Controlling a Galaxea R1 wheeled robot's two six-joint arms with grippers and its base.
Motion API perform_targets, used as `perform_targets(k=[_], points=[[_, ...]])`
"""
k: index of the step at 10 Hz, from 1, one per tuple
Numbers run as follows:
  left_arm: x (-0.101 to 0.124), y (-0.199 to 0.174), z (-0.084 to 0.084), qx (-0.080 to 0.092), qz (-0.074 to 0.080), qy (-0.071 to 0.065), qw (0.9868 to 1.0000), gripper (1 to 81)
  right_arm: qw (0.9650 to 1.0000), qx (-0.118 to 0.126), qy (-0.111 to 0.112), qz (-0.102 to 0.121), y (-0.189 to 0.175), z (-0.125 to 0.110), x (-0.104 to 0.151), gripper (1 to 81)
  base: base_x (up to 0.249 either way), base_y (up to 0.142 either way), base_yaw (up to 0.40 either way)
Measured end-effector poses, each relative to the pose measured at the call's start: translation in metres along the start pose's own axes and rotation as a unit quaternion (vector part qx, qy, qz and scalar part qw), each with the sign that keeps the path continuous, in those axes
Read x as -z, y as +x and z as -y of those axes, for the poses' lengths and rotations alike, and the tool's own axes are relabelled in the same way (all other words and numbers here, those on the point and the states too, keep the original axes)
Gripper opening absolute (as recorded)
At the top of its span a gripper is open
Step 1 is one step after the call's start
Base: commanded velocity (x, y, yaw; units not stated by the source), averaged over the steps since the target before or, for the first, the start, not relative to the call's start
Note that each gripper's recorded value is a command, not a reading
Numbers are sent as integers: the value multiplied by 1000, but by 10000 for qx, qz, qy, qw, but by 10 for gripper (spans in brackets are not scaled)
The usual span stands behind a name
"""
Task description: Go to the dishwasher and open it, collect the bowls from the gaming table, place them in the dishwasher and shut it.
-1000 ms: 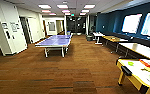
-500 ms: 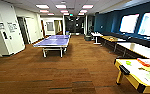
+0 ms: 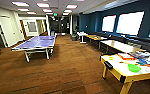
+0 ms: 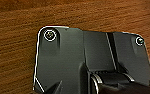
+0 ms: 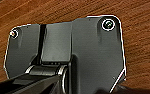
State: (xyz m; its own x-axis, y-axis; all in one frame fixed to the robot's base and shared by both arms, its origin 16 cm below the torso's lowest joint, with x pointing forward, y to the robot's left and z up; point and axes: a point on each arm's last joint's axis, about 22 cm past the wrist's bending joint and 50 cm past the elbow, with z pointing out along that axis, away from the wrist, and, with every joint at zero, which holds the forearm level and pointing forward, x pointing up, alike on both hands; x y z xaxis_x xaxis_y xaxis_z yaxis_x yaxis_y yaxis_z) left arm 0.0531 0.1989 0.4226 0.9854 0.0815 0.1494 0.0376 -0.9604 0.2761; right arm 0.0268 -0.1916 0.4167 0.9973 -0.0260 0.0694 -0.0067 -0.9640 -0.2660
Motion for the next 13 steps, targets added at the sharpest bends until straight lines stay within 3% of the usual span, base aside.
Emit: perform_targets(k=[13], points=[[0, 0, 0, -1, -2, 2, 10000, 811, 10000, -2, -2, 7, -1, 0, 0, 811, 0, 0, -400]])
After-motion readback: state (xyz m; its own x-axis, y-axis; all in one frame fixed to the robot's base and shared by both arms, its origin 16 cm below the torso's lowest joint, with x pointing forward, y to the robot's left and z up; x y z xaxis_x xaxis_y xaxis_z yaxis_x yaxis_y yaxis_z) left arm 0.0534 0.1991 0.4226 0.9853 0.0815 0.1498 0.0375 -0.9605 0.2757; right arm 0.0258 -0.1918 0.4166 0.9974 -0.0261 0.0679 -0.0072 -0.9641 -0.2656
